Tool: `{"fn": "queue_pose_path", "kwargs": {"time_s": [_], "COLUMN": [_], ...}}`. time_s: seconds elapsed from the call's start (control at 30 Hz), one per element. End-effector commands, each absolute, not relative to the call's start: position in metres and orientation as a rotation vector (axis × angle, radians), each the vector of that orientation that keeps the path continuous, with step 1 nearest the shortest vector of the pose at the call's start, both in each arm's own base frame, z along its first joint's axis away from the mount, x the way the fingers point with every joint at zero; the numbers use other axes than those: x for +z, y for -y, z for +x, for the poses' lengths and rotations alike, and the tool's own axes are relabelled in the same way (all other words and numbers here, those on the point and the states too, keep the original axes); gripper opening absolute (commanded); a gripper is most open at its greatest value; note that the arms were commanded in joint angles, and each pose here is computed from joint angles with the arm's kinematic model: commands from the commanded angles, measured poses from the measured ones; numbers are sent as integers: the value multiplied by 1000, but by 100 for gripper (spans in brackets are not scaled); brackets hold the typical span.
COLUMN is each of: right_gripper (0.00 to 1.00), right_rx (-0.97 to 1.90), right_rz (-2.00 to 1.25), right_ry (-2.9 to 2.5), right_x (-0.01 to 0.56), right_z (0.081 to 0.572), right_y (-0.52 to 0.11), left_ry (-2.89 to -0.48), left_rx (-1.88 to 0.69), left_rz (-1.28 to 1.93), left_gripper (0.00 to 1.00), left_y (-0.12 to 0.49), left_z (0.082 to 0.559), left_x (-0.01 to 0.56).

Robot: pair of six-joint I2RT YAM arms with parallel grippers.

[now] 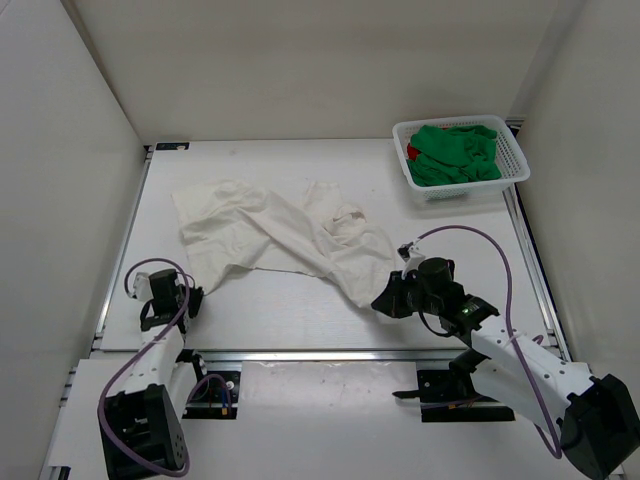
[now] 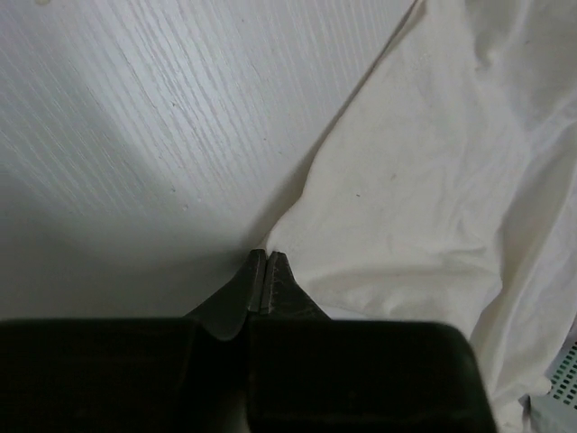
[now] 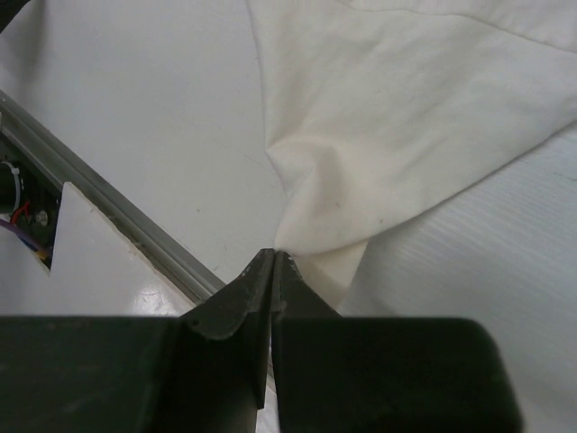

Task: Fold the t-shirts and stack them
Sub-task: Flatten out the tshirt

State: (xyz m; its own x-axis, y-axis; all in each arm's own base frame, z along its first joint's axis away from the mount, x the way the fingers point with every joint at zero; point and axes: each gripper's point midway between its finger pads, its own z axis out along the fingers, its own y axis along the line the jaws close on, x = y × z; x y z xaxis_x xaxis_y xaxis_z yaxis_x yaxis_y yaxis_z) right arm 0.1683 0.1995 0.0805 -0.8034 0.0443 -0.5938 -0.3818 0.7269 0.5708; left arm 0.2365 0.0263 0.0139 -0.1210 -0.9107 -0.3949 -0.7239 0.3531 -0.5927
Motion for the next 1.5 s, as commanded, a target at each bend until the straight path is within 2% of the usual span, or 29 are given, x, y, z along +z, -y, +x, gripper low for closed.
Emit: {"fn": "queue_pose_path", "kwargs": {"time_s": [0.0, 0.17, 0.23, 0.33, 0.43, 0.53, 0.57, 0.63, 0.77, 0.93, 1.2, 1.47], "right_gripper": [0, 0, 0, 0, 0, 2, 4, 24, 39, 37, 39, 37], "right_rx": [950, 904, 878, 858, 919, 873, 874, 794, 679, 687, 522, 619], "right_rz": [-254, -196, -188, -179, -226, -328, -360, -390, -269, -50, 129, 155], "right_ry": [-2265, -2285, -2327, -2401, -2526, -2636, -2620, -2594, -2490, -2501, -2448, -2454], "right_x": [98, 102, 96, 82, 53, 34, 42, 55, 83, 64, 44, 29], "right_z": [180, 186, 182, 168, 131, 115, 120, 137, 172, 193, 257, 259], "right_y": [-202, -193, -189, -187, -200, -203, -207, -202, -176, -158, -135, -147], "left_ry": [-1902, -1887, -1875, -1875, -1889, -1903, -1924, -1927, -1952, -1952, -2052, -2059], "left_rx": [-257, -267, -272, -270, -257, -262, -270, -294, -290, -322, -426, -444], "left_rz": [-1388, -1180, -1089, -1022, -975, -955, -963, -953, -927, -829, -742, -711], "left_gripper": [0, 0, 0, 0, 0, 0, 0, 0, 0, 0, 0, 0], "left_y": [-39, -37, -39, -51, -51, -47, -44, -44, -47, -27, 13, 21], "left_z": [241, 276, 295, 307, 307, 300, 296, 295, 294, 301, 296, 290], "left_x": [26, 87, 125, 152, 155, 142, 132, 131, 131, 147, 121, 115]}}
